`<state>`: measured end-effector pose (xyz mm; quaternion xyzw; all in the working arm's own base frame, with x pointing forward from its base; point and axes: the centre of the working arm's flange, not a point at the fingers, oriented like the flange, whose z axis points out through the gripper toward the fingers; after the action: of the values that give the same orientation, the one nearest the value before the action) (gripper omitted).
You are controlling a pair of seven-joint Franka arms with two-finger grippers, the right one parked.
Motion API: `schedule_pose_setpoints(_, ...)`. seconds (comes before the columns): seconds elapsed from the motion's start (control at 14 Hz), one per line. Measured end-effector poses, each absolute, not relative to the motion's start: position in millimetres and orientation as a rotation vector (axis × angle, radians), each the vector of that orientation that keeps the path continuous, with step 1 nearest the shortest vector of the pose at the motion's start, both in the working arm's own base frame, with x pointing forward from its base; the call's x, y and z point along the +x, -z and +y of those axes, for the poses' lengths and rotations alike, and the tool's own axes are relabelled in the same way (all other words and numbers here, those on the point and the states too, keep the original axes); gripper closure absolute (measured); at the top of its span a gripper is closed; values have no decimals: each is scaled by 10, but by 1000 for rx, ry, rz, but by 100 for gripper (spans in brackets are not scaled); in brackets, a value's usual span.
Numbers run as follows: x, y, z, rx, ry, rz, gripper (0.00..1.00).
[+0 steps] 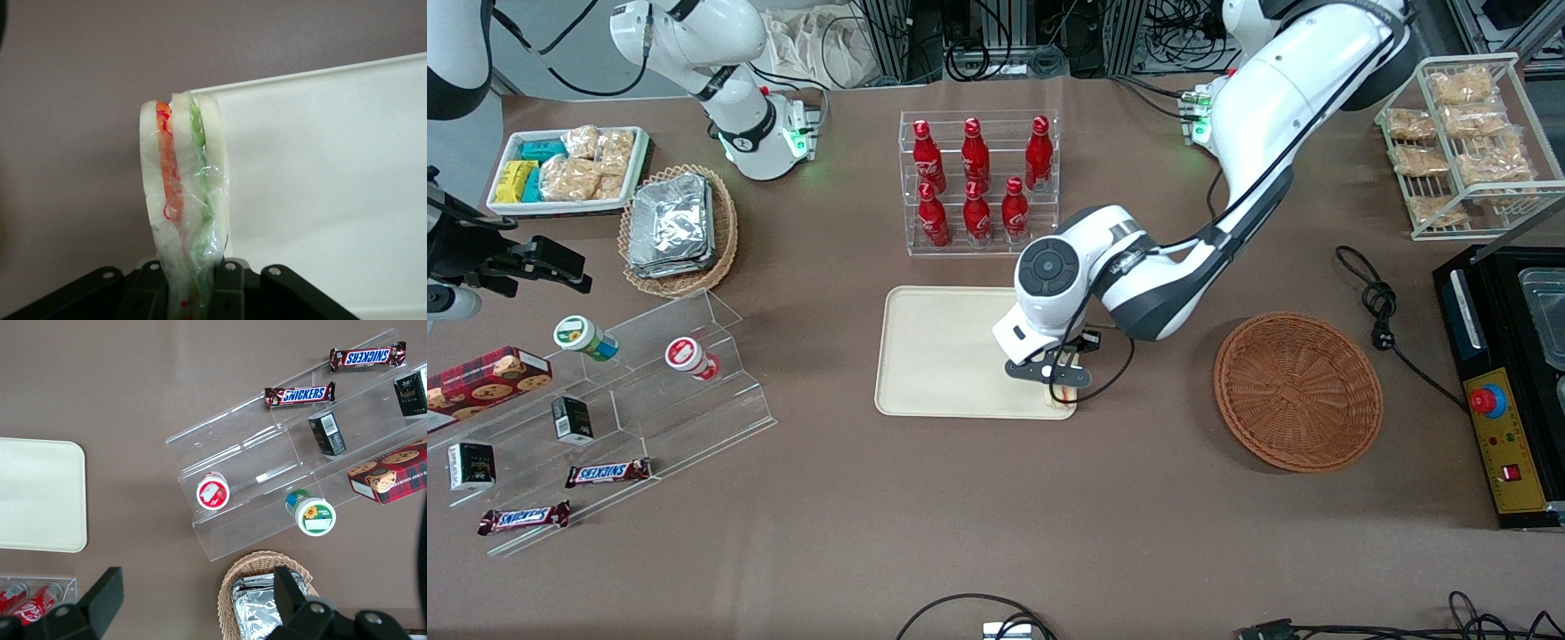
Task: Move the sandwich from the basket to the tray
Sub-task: 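Lower the sandwich onto the tray and open the left gripper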
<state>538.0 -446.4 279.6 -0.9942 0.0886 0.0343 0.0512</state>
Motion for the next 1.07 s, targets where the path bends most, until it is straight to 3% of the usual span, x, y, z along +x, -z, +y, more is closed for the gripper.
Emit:
schedule_pose_setpoints(0.86,5162,-2331,-4619,-3046,-84,242,84)
schedule_pose_setpoints(0.93,5157,-2303,-4610,-3047,-83,236,83)
schedule_pose_setpoints(1.07,5154,-2298,-4610,-3049,-81,217,67)
